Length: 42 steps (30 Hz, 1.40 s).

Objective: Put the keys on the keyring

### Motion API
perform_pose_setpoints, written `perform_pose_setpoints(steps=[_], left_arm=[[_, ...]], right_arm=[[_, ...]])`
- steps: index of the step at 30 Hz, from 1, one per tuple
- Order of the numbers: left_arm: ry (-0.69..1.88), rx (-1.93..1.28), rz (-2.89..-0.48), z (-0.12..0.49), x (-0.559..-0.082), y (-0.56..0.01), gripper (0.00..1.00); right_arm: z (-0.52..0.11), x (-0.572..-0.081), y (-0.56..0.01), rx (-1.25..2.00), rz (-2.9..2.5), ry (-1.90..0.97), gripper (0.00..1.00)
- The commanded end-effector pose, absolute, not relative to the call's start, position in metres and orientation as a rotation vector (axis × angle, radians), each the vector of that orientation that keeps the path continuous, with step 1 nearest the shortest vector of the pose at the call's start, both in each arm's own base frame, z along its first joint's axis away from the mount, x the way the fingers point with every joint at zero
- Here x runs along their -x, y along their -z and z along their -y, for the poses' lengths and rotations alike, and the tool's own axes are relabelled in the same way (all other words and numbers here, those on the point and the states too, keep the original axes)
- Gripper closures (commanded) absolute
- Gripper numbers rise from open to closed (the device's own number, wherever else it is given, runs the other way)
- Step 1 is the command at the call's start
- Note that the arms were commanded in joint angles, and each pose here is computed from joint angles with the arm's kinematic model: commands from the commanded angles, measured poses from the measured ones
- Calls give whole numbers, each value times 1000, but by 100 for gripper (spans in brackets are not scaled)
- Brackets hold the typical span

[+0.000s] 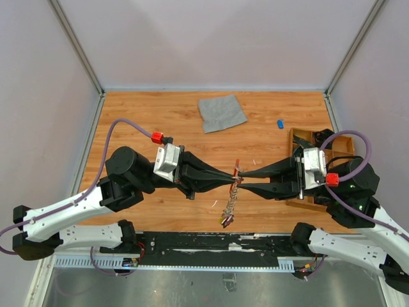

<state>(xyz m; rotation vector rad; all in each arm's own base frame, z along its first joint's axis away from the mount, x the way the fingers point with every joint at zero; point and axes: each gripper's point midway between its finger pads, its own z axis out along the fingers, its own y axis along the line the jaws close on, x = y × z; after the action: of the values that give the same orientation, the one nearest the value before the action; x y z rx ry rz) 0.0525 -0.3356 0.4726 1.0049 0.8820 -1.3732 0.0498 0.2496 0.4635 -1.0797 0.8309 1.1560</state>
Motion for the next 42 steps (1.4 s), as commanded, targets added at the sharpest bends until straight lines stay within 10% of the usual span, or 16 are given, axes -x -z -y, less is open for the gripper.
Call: perform_pose_setpoints(steps=[1,14,42], left_arm=[[1376,-975,-829,332,-52,-485,99],[1375,-974,-837,333,-53,-483,100],[1114,-1044,-1152,355,-101,-423,80]], right_arm=[[-249,-44,-475,1072,-774,-1192,74],[-254,-47,-471,1090,-827,-1196,99],[-231,-82,-410,1370,-1364,-842,100]])
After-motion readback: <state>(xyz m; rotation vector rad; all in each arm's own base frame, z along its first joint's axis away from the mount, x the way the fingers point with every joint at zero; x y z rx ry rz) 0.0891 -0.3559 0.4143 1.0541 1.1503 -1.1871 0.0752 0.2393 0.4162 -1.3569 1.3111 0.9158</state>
